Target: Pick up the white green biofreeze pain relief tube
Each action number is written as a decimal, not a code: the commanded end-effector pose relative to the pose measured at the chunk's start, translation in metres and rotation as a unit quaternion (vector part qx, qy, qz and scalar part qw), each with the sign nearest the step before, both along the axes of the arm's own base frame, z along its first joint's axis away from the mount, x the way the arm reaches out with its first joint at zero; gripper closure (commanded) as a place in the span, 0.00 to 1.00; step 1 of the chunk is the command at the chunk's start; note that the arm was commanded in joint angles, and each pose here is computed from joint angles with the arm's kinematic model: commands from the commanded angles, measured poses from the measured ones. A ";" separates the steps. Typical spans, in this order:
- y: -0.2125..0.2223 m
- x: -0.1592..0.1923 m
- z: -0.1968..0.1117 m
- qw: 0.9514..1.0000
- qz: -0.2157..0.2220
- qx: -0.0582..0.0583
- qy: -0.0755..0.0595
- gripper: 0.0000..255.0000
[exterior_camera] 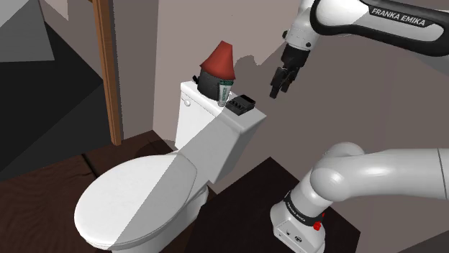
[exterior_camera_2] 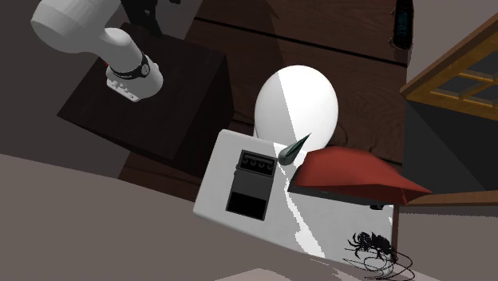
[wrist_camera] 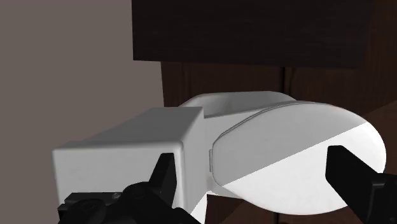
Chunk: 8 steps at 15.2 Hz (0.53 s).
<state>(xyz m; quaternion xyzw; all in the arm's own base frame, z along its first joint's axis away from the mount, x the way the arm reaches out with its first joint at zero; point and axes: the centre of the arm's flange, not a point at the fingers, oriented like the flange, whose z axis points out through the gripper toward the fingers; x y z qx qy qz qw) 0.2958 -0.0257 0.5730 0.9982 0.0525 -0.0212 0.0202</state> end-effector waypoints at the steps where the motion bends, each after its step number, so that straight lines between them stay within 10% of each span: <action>1: 0.000 0.000 0.000 1.000 0.000 0.000 0.000 0.00; 8: -0.053 0.078 -0.019 0.997 0.070 0.004 0.019 0.00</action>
